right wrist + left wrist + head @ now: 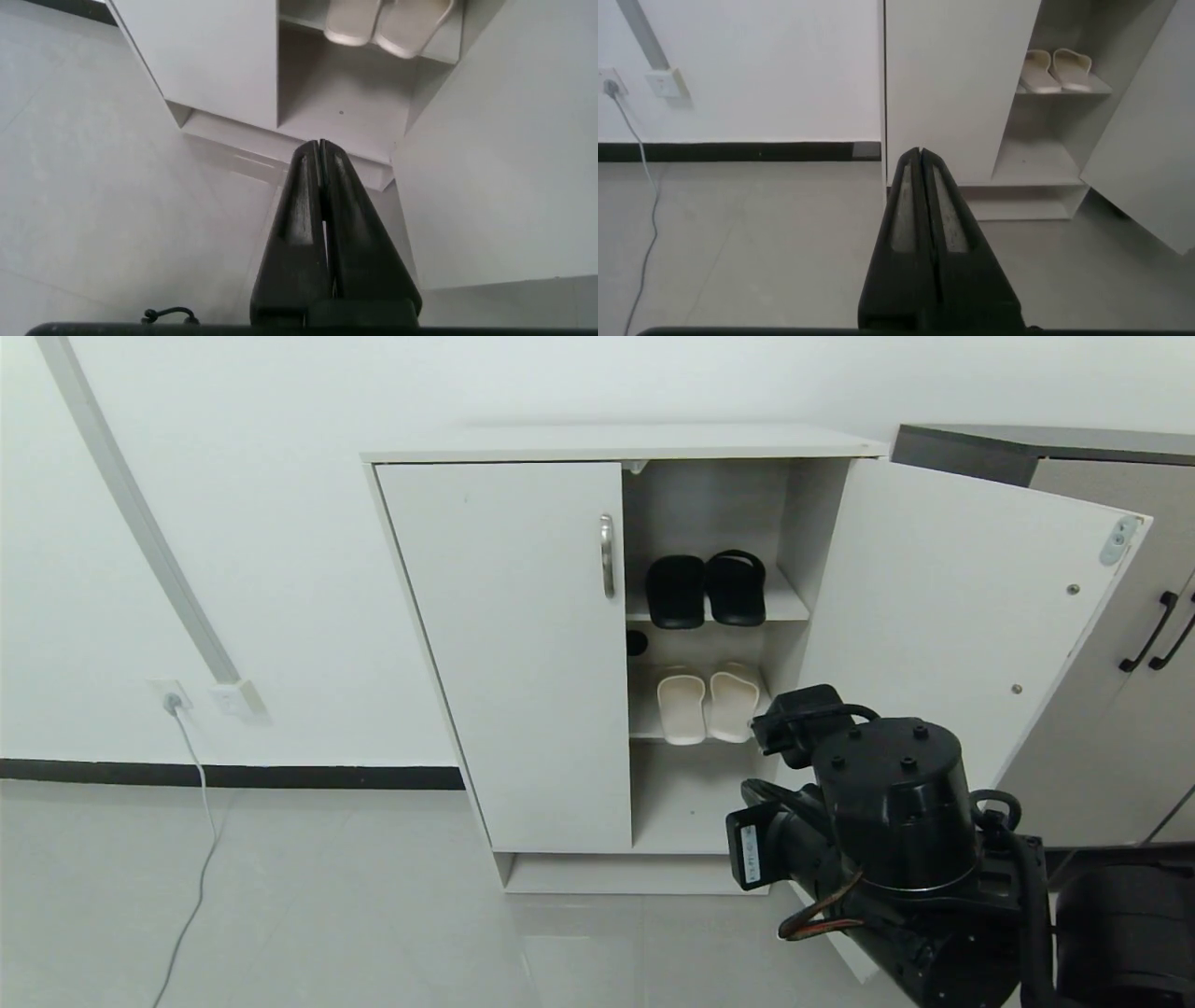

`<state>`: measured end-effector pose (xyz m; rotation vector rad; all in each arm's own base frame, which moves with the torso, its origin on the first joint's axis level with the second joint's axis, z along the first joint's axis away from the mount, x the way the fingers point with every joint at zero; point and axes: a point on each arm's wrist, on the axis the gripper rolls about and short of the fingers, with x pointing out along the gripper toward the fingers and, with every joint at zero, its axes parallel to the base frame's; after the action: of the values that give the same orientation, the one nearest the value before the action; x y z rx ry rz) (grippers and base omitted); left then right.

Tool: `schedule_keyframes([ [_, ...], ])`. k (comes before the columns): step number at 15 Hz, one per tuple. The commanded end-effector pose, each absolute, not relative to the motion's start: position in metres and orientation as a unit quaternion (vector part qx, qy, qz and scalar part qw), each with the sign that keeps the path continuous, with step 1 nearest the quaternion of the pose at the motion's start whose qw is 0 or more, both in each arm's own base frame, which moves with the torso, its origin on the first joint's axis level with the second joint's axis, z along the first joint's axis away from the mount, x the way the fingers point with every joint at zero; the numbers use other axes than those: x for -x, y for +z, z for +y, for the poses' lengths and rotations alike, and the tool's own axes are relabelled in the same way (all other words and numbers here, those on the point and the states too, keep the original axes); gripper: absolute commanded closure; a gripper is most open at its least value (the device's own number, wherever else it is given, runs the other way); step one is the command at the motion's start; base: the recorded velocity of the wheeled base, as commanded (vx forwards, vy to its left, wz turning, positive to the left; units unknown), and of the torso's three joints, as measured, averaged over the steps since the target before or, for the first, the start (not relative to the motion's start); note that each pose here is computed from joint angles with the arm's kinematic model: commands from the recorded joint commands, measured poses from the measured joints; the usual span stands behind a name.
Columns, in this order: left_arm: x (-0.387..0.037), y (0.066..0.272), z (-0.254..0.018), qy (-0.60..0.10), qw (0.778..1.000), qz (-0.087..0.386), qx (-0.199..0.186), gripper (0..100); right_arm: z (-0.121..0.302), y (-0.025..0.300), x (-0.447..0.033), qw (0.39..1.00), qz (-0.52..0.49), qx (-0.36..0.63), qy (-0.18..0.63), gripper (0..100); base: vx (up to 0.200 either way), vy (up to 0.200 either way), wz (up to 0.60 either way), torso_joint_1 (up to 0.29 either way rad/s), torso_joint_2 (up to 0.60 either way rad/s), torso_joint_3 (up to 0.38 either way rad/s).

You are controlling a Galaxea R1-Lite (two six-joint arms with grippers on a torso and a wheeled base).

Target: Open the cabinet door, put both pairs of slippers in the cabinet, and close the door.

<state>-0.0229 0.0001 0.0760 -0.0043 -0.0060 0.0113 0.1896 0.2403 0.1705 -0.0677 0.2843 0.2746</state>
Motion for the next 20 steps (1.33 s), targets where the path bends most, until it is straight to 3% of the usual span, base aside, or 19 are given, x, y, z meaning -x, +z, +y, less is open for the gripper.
schedule_keyframes([
  [1, 0.023, 0.076, 0.0, 0.006, 1.0, -0.002, 0.002, 100, 0.24, 0.169, -0.19, 0.98, 0.143, 0.035, 0.136, 100, 0.0, 0.0, 0.0, 0.002, -0.09, -0.344],
  [10, 0.023, 0.076, 0.0, 0.006, 1.0, -0.001, 0.002, 100, 0.237, 0.17, -0.194, 0.979, 0.146, 0.032, 0.14, 100, 0.0, 0.0, 0.0, 0.082, -0.47, -0.358],
  [20, 0.023, 0.076, 0.0, 0.005, 1.0, -0.001, 0.002, 100, 0.236, 0.164, -0.201, 0.978, 0.153, 0.031, 0.14, 100, 0.0, 0.0, 0.0, 0.166, -0.49, -0.319],
])
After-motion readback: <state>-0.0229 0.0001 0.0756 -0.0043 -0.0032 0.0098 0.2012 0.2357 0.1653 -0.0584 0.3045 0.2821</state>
